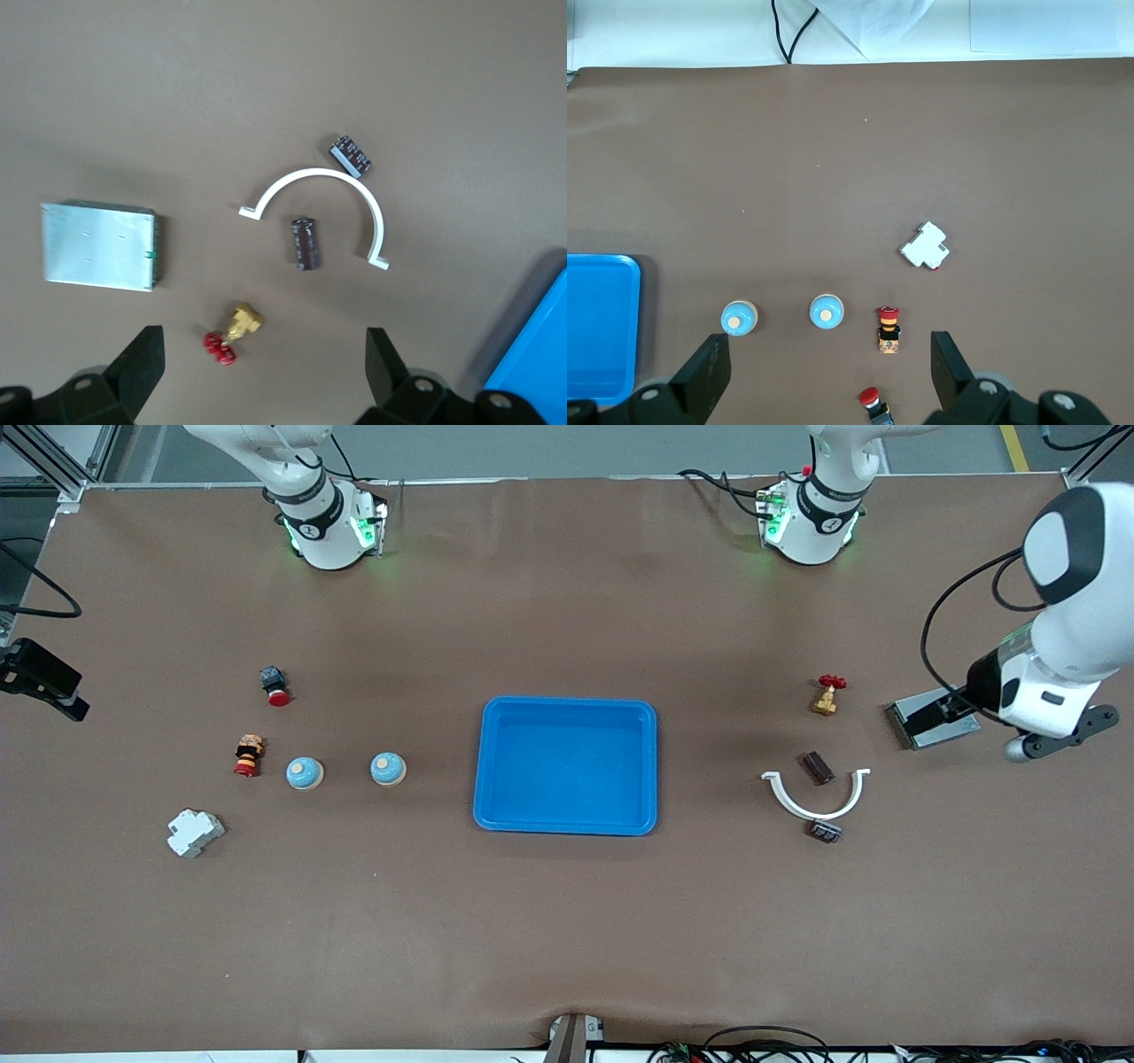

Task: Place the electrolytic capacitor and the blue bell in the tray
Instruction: 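Grasp the black capacitor with the left gripper while the right gripper reaches the bell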

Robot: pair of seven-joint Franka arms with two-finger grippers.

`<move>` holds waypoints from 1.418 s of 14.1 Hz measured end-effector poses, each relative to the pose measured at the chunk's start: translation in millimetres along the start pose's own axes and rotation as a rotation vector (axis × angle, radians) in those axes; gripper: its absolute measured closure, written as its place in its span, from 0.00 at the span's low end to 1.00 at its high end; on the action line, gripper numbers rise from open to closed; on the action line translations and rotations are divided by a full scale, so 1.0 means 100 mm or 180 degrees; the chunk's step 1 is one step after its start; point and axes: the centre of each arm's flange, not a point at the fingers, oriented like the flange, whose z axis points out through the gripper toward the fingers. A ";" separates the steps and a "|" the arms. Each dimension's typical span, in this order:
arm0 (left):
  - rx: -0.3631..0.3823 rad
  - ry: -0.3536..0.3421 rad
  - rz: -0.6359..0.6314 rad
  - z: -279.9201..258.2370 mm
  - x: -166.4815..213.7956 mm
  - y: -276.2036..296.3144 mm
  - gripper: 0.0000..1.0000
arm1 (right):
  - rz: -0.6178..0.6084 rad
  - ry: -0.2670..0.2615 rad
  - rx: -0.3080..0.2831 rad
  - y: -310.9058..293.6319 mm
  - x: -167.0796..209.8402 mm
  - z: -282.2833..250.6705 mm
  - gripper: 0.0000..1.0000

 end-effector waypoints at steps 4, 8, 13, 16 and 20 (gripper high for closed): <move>-0.0013 -0.0063 -0.0449 0.56 0.17 0.10 0.00 | -0.0059 -0.0014 0.0015 -0.10 0.00 0.01 0.00; 0.0024 -0.0156 -0.0647 1.14 0.18 0.30 0.19 | -0.0135 -0.0136 0.0031 -0.24 -0.03 0.07 0.00; -0.0031 -0.0062 -0.0753 1.84 0.10 0.28 0.24 | -0.0294 -0.0428 0.0046 -0.40 -0.14 0.15 0.00; 0.0005 -0.0055 -0.0678 2.17 -0.09 0.28 0.25 | -0.0472 -0.0496 0.0067 -0.67 -0.15 0.23 0.00; 0.0094 -0.0078 -0.0574 2.37 -0.21 0.27 0.30 | -0.0626 -0.0661 0.0088 -0.97 -0.11 0.60 0.00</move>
